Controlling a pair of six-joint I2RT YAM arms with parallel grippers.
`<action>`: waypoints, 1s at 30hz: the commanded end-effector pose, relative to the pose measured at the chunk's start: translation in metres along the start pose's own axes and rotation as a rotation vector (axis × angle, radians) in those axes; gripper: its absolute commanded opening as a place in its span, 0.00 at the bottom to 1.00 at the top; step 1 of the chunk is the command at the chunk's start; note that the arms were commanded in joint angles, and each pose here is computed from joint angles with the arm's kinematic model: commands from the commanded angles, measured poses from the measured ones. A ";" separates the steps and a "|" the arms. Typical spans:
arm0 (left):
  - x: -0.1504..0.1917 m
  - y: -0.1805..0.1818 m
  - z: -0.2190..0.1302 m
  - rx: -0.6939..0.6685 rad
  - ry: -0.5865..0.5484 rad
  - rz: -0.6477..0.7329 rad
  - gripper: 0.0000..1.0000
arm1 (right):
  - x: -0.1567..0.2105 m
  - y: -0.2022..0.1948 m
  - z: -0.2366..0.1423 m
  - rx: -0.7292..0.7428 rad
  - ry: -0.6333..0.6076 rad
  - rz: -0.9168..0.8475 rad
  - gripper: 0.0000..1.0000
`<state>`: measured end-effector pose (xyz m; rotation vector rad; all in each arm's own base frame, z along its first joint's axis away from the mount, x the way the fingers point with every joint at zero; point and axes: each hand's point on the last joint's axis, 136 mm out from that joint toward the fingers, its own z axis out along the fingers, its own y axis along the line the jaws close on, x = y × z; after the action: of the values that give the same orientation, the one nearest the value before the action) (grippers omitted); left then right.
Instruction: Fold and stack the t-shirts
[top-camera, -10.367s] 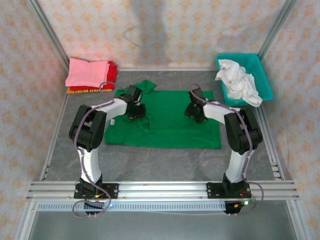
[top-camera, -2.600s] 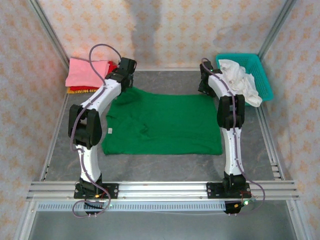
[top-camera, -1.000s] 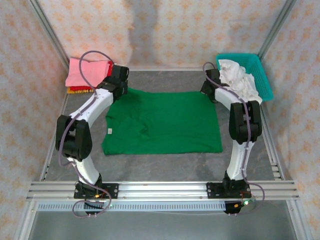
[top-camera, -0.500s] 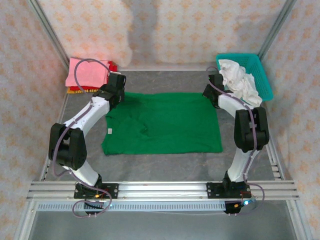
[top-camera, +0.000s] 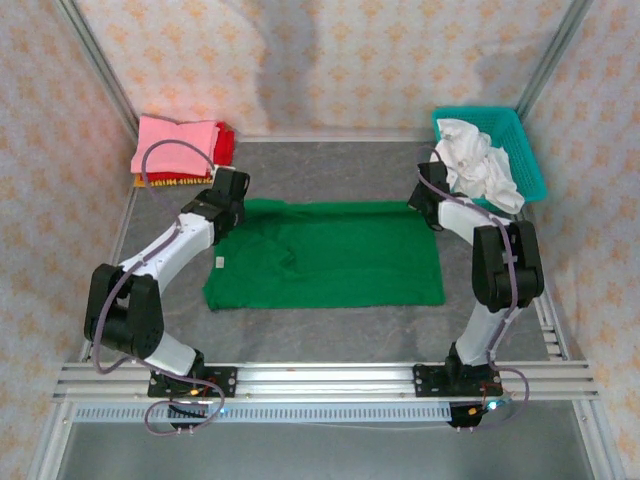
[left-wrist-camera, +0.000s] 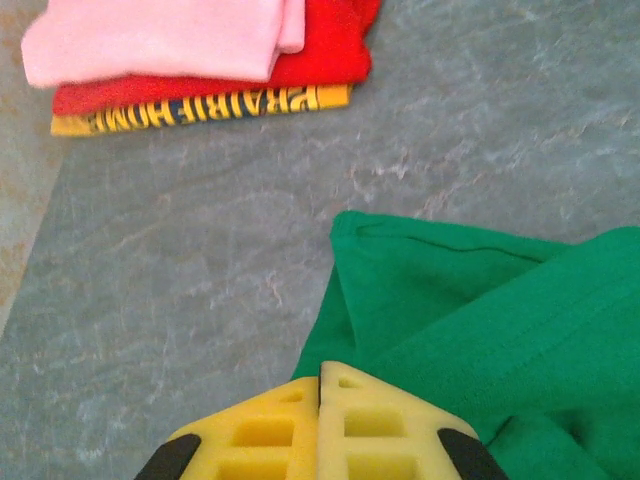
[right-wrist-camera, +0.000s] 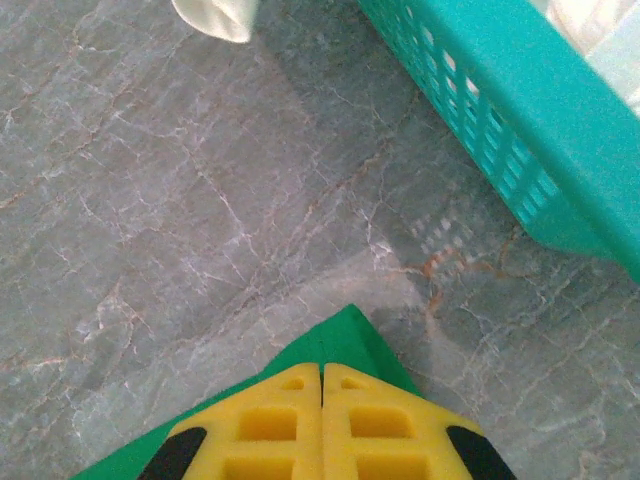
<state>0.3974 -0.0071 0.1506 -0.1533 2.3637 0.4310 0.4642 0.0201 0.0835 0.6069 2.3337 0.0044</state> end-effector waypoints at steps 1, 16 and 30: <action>0.008 0.014 -0.014 -0.036 0.003 -0.043 0.00 | -0.014 -0.007 -0.022 0.010 -0.048 0.036 0.00; 0.079 0.007 -0.044 0.091 0.125 -0.117 0.40 | 0.044 -0.037 -0.043 0.012 0.061 0.054 0.37; 0.023 -0.042 -0.020 0.222 0.099 0.014 0.54 | 0.037 0.017 -0.073 -0.215 -0.023 -0.023 0.44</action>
<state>0.3516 -0.0373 0.1351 -0.1516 2.4903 0.2049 0.3878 0.0409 0.1056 0.5722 2.3268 0.1642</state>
